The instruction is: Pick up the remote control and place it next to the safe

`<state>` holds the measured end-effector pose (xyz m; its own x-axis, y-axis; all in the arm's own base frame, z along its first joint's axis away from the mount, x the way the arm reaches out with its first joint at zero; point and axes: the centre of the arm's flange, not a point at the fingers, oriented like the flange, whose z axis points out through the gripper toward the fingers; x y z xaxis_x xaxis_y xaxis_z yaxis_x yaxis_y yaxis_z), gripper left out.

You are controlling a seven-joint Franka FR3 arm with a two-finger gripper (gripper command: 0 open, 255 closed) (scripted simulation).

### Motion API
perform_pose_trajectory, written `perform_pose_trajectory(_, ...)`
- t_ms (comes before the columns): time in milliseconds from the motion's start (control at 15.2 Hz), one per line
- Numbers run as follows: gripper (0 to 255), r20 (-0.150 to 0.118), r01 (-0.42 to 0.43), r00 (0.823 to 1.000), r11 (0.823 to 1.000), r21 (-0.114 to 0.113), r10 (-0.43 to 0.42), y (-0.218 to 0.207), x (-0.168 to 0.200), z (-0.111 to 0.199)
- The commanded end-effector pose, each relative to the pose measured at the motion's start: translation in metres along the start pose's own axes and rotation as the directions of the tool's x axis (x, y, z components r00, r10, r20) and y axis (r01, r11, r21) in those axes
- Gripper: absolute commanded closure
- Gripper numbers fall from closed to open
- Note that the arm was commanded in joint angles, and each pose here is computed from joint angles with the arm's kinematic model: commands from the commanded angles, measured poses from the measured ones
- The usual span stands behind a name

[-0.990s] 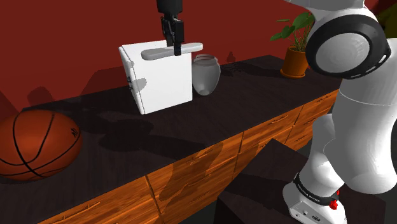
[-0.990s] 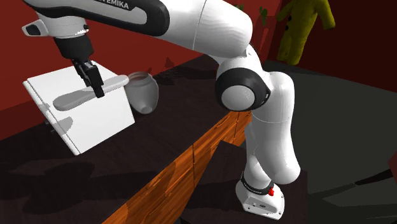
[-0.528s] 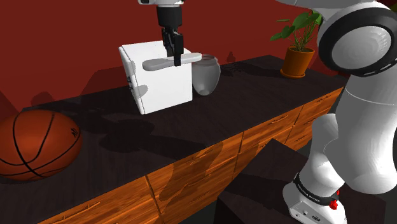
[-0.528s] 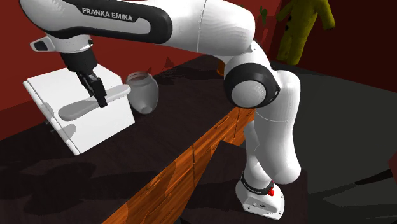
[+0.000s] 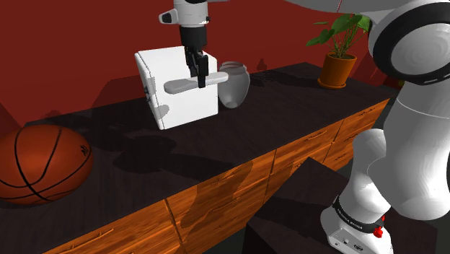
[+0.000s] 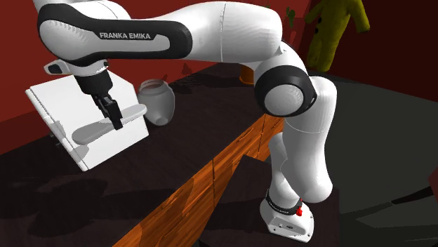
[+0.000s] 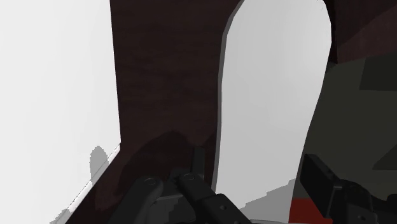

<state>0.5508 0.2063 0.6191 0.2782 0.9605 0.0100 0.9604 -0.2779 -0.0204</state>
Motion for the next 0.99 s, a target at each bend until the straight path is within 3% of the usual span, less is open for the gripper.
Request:
perform_pose_trajectory(0, 255, -0.001, 0.000, 1.000, 1.000, -0.001, 0.000, 0.000, 0.000, 0.011)
perform_pose_trajectory(924, 255, -0.001, 0.000, 1.000, 1.000, -0.001, 0.000, 0.001, -0.001, 0.085)
